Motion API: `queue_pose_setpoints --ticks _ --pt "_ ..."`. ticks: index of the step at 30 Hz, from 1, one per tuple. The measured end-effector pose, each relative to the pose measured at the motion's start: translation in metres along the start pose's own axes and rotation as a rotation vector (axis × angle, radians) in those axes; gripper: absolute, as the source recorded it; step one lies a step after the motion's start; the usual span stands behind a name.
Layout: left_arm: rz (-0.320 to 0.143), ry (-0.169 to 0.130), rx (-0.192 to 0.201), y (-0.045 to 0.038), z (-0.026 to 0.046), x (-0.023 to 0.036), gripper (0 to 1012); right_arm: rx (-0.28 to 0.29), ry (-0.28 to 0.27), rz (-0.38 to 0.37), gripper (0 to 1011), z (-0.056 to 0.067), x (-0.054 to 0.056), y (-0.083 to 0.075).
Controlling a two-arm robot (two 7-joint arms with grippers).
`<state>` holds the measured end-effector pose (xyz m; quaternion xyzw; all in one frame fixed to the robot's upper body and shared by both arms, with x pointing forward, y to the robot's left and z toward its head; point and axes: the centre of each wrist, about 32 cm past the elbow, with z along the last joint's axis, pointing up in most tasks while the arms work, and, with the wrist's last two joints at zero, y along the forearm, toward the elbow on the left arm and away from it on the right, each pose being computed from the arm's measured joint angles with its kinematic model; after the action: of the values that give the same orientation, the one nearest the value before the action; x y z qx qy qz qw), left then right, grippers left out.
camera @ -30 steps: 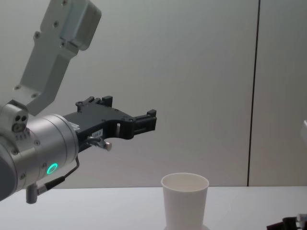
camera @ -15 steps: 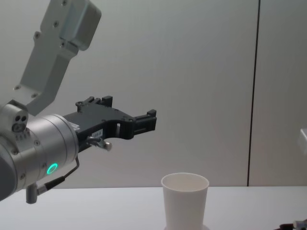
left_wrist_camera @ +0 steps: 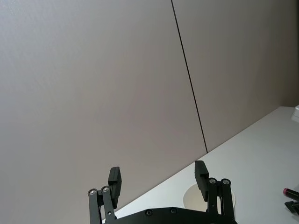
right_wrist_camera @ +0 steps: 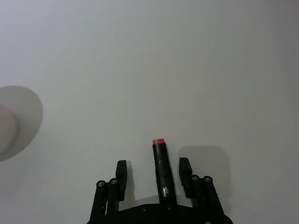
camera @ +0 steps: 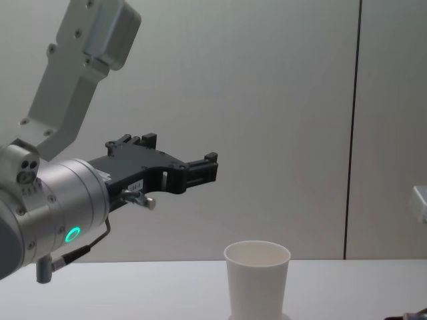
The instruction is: Place the pen into the pen holder.
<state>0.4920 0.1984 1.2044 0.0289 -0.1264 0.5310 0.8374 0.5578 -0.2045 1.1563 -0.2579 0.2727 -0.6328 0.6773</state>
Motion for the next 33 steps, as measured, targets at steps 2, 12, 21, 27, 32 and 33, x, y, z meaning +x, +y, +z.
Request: queue_pose_setpoints --ticks 2,12,21,27,32,33 --pt "0.0 0.0 0.0 0.0 0.0 0.0 1003 0.001 0.0 0.003 661 -0.0004 -0.0002 0.0005" --pt "0.0 0.0 0.0 0.0 0.0 0.0 1003 0.003 0.003 0.02 313 -0.003 -0.0018 0.0038" --pt "0.0 0.0 0.0 0.0 0.0 0.0 1003 0.004 0.009 0.029 173 -0.0044 -0.0025 0.0065" --pt "0.0 0.0 0.0 0.0 0.0 0.0 1003 0.015 0.015 0.037 173 -0.0052 -0.0023 0.007" --pt "0.0 0.0 0.0 0.0 0.0 0.0 1003 0.045 0.02 0.05 173 -0.0063 -0.0024 0.0053" --pt "0.0 0.0 0.0 0.0 0.0 0.0 1003 0.055 0.021 0.052 173 -0.0061 -0.0023 0.0047"
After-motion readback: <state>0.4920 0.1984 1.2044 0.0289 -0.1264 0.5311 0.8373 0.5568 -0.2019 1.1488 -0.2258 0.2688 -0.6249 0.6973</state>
